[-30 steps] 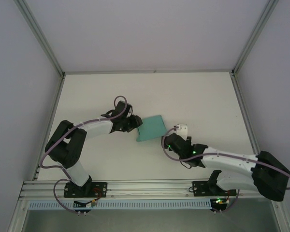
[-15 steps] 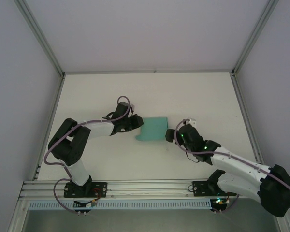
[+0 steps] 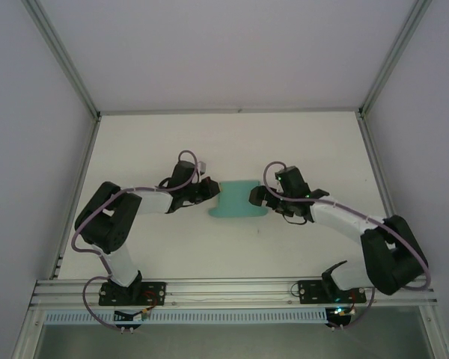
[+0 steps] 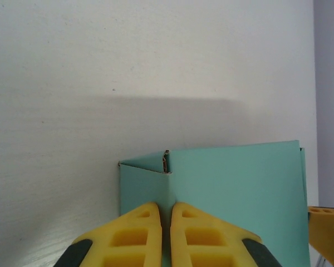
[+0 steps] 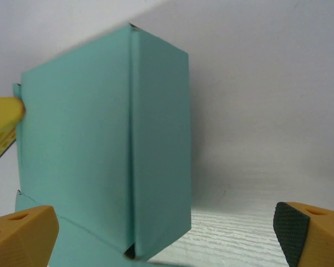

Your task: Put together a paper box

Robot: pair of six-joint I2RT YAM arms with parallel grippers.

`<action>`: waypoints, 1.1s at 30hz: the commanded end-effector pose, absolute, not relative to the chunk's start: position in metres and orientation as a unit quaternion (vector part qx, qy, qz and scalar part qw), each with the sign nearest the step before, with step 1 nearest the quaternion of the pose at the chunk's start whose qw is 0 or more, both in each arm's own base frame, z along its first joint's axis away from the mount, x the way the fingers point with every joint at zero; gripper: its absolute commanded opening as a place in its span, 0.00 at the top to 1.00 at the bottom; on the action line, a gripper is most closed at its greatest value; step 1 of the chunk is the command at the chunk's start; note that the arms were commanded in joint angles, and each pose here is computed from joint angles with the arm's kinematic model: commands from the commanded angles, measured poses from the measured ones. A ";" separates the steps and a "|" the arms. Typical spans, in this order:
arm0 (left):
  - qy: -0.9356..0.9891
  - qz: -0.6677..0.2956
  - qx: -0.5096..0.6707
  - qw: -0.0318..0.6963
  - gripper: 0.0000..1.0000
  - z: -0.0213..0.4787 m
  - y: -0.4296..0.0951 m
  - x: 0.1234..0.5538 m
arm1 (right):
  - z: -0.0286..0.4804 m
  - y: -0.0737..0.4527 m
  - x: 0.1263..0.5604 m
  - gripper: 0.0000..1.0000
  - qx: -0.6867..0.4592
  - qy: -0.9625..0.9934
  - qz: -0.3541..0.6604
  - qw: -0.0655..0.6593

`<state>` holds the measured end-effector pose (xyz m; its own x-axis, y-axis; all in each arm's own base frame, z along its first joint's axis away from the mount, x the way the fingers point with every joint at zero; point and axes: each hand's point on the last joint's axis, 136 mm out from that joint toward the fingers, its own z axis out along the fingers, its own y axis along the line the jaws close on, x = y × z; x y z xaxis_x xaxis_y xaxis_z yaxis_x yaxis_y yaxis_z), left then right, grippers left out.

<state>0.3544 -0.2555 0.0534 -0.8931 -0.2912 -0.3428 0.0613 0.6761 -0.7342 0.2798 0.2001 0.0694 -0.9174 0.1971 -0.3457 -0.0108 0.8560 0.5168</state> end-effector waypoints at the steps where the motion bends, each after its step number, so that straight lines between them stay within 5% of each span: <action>1: 0.923 -0.346 -0.094 0.142 0.95 -0.006 -0.231 0.320 | 0.078 0.224 0.280 0.00 0.018 0.932 0.325 0.162; 8: 0.918 -0.359 -0.095 0.137 0.96 -0.010 -0.228 0.321 | 0.069 0.245 0.291 0.07 0.014 0.920 0.372 0.122; 11: 0.917 -0.363 -0.091 0.140 0.96 -0.008 -0.229 0.323 | 0.071 0.257 0.295 0.17 0.001 0.912 0.394 0.112; 25: 0.886 -0.414 -0.019 0.209 0.79 0.057 -0.253 0.350 | 0.099 0.267 0.307 0.49 -0.003 0.892 0.429 0.143; 30: 0.874 -0.404 0.030 0.269 0.55 0.106 -0.257 0.358 | 0.120 0.264 0.305 0.50 -0.004 0.887 0.433 0.162; 31: 0.872 -0.397 0.040 0.285 0.44 0.116 -0.256 0.358 | 0.123 0.261 0.305 0.50 -0.001 0.888 0.429 0.167; 33: 0.862 -0.381 0.070 0.327 0.05 0.139 -0.255 0.355 | 0.133 0.256 0.305 0.50 0.004 0.891 0.419 0.178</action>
<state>0.3537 -0.2527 0.0957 -0.8631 -0.1828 -0.4708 0.2362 0.6779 -0.6962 0.3008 0.2576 0.1076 -0.9527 0.1385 -0.2707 -0.1199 0.6471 0.7530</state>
